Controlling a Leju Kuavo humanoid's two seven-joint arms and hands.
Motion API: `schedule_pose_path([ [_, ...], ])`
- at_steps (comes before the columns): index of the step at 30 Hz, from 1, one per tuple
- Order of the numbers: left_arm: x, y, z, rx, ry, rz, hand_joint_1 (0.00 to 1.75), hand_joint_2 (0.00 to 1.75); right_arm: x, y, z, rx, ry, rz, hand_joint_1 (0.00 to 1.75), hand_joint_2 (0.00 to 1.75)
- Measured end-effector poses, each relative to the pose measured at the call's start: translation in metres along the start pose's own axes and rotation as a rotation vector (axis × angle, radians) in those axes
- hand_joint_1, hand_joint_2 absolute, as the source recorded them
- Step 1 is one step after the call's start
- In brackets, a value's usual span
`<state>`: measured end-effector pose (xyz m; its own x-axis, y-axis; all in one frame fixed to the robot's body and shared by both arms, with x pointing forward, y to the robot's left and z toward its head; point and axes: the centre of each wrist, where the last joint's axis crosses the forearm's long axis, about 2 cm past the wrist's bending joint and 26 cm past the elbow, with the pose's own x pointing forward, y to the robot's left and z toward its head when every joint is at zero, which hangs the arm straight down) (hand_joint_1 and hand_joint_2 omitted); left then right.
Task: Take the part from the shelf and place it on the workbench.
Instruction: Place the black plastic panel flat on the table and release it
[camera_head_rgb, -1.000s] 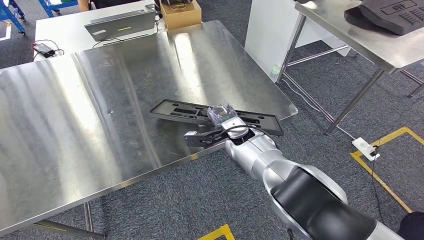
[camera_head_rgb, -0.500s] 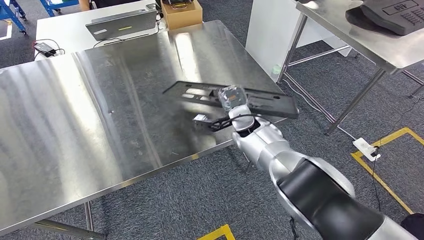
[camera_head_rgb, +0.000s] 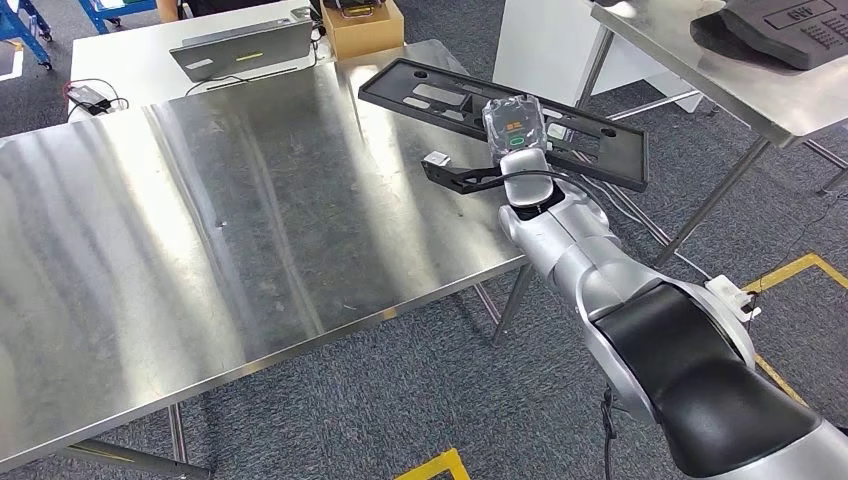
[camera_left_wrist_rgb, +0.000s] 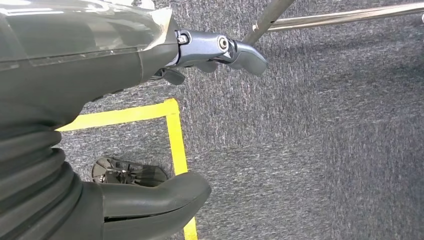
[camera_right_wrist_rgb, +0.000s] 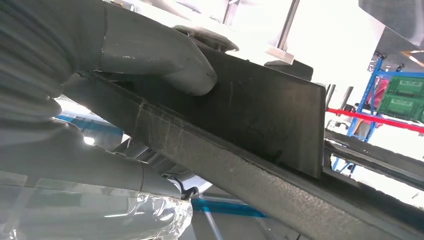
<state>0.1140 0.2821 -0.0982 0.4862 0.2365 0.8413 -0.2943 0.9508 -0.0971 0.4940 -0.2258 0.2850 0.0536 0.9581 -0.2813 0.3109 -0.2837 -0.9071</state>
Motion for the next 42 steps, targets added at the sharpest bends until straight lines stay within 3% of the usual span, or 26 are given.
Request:
schedule_pose_path([
  [21, 0.006, -0.003, -0.006, -0.019, 0.007, -0.009, 0.00, 1.75, 0.017, 0.012, 0.013, 0.034, -0.093, 0.013, 1.75, 1.75],
  [31, 0.007, -0.004, -0.006, -0.025, 0.006, -0.015, 0.00, 1.75, 0.042, 0.012, 0.023, 0.029, -0.216, -0.044, 1.75, 1.75],
  [33, 0.007, -0.005, -0.007, -0.028, 0.005, -0.019, 0.00, 1.75, 0.061, 0.010, 0.029, 0.024, -0.304, -0.074, 1.75, 1.75],
  [36, 0.008, -0.009, -0.007, -0.030, 0.003, -0.024, 0.00, 1.75, 0.116, -0.001, 0.052, 0.011, -0.524, -0.137, 1.75, 1.75],
  [42, 0.008, -0.009, -0.007, -0.029, 0.002, -0.023, 0.00, 1.75, 0.154, -0.007, 0.074, 0.005, -0.661, -0.153, 1.75, 1.75],
])
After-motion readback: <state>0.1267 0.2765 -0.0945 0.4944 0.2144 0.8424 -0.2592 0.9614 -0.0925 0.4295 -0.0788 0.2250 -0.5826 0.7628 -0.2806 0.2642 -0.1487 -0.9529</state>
